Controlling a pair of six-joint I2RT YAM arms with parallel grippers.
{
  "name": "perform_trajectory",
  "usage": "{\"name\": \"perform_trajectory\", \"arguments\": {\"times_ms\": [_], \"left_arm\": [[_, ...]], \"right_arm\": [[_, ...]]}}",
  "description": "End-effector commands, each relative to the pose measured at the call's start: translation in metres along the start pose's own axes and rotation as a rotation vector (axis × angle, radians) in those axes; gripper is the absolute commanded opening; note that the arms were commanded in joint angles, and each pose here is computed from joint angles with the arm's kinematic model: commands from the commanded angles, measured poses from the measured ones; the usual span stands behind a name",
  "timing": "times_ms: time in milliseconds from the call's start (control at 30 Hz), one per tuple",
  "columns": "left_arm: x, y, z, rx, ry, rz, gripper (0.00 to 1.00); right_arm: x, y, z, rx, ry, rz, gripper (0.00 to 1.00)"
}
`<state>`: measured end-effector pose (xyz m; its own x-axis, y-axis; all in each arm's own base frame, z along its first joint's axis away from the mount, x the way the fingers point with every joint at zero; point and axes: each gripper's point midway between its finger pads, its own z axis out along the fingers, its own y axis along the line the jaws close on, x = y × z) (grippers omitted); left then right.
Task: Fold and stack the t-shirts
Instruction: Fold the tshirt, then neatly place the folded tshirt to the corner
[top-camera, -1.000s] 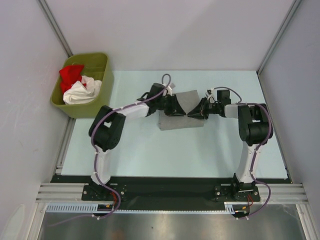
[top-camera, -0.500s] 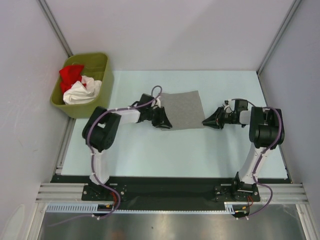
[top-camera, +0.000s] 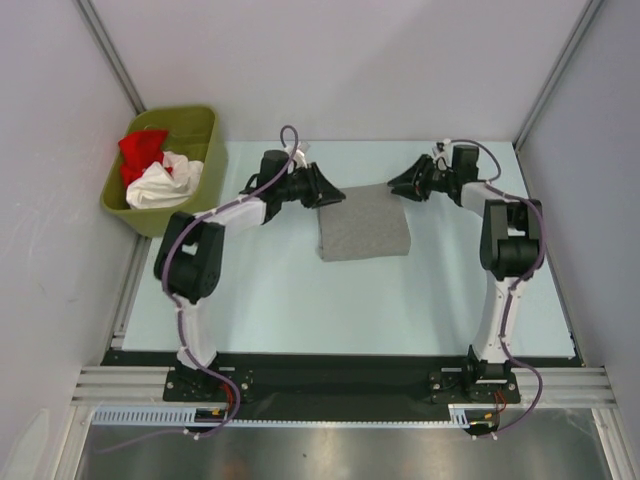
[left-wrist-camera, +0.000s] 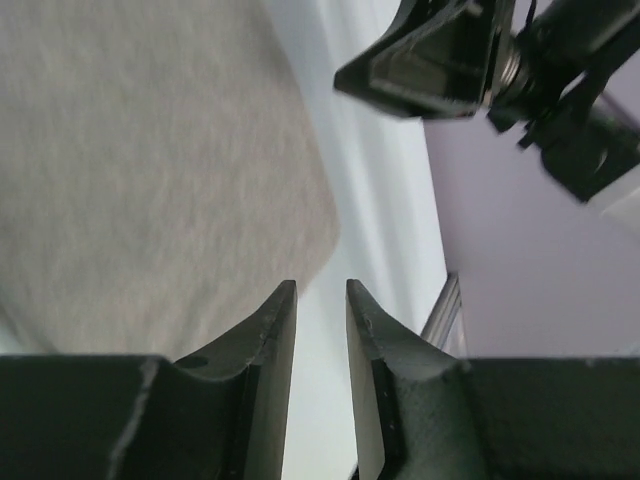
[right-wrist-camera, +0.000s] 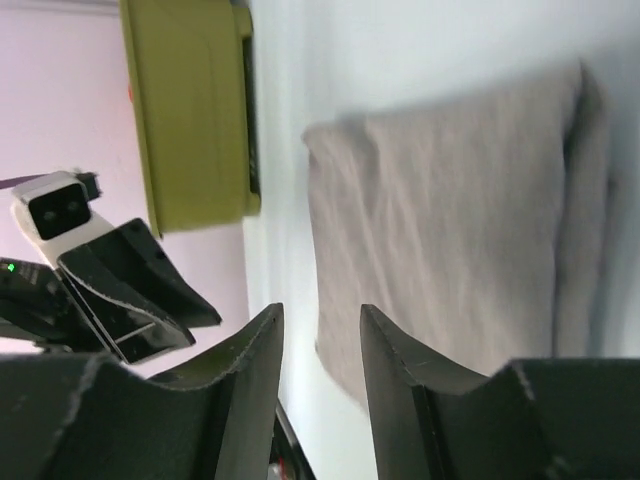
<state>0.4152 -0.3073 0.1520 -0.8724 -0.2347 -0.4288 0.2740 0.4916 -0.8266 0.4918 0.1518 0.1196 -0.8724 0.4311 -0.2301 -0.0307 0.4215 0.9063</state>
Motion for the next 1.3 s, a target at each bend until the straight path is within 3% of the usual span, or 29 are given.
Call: {"name": "perform_trajectory", "arguments": {"times_ms": [0,33,100,200,333,433,600,633,700,733,800,967,1167,1267], "left_arm": [[-0.049,0.003,0.041,0.075,-0.14,-0.136,0.32],[-0.046,0.034,0.059,0.041,-0.135,-0.195,0.33],[-0.068,0.039,0.074,0.079,-0.191,-0.249,0.33],[-0.078,0.075,0.096,0.001,-0.207,-0.293,0.32],[-0.091,0.126,0.095,-0.105,-0.2,-0.294,0.32],[-0.109,0.143,0.079,-0.179,-0.153,-0.217,0.33],[-0.129,0.098,0.027,-0.248,-0.119,-0.023,0.36],[-0.144,0.058,0.003,-0.228,-0.161,0.042,0.39],[-0.125,0.048,-0.019,-0.247,-0.128,0.059,0.4],[-0.129,0.006,-0.044,-0.202,-0.163,0.11,0.4],[-0.097,0.001,-0.062,-0.2,-0.122,0.108,0.41],[-0.018,-0.032,-0.131,-0.177,-0.113,0.128,0.45],[0.067,-0.022,-0.17,-0.196,-0.059,0.048,0.47],[0.082,-0.02,-0.181,-0.197,-0.081,0.049,0.47]], "right_arm": [[-0.019,-0.01,0.054,-0.044,-0.014,0.088,0.42],[-0.033,-0.002,0.064,-0.073,-0.028,0.068,0.41],[-0.035,-0.027,0.091,-0.051,-0.025,0.12,0.4],[-0.049,-0.049,0.107,-0.04,-0.08,0.207,0.38],[-0.07,-0.082,0.101,0.006,-0.171,0.254,0.37],[-0.088,-0.069,0.088,-0.005,-0.164,0.202,0.41],[-0.112,-0.033,0.039,0.049,-0.14,0.082,0.54],[-0.113,-0.028,0.031,0.06,-0.135,0.055,0.57],[-0.108,-0.021,0.013,0.116,-0.109,-0.011,0.66],[-0.108,-0.019,0.008,0.14,-0.106,-0.045,0.7],[-0.091,-0.03,0.002,0.208,-0.037,-0.088,0.76],[-0.068,-0.046,0.005,0.284,0.063,-0.154,0.8],[-0.047,-0.071,0.017,0.326,0.133,-0.165,0.82],[-0.038,-0.078,0.024,0.314,0.171,-0.182,0.82]]}}
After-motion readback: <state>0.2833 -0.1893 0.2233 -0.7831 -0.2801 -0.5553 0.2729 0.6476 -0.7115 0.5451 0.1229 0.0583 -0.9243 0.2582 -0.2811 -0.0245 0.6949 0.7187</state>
